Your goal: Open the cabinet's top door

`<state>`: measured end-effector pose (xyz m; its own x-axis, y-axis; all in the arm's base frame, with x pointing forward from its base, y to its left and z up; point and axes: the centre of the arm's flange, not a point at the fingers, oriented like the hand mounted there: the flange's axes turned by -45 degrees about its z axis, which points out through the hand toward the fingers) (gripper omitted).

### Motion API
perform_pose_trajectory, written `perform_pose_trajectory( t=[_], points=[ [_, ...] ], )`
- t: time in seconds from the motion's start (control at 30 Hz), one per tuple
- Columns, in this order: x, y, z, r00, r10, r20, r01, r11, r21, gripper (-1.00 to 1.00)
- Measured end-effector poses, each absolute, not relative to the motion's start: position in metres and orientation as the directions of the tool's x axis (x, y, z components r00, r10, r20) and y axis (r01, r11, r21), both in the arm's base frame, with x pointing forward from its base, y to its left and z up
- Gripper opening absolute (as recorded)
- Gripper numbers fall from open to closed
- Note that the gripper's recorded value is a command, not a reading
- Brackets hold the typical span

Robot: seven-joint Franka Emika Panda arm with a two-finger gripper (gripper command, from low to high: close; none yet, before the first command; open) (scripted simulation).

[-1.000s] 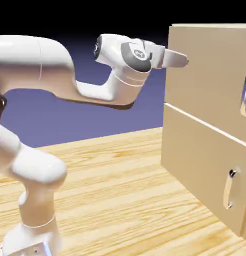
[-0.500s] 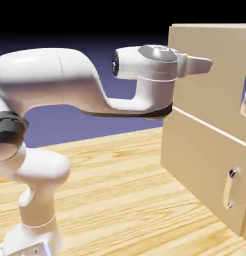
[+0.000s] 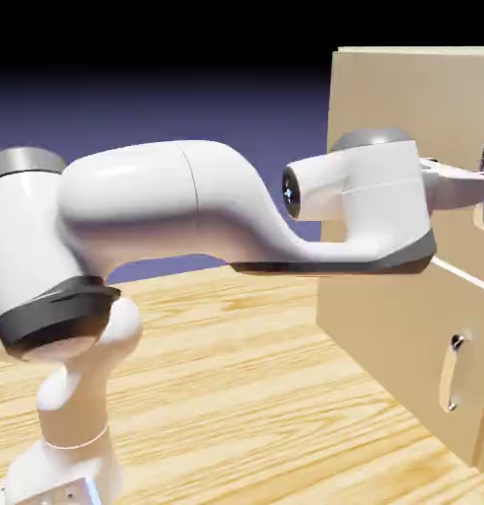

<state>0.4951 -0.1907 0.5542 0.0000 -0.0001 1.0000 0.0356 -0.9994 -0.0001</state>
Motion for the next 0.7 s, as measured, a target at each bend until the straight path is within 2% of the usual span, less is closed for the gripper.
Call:
perform_pose_trajectory(
  t=[0.2, 0.23, 0.7],
  points=[
    [0.54, -0.189, 0.554, 0.0, -0.001, 1.0, 0.036, -0.999, -0.001, 0.0],
    [0.545, -0.189, 0.554, 0.0, 0.0, 1.0, 0.036, -0.999, 0.0, -1.0],
    [0.467, -0.163, 0.554, 0.0, 0.002, 1.0, -0.118, -0.993, 0.002, -1.0]
  ],
)
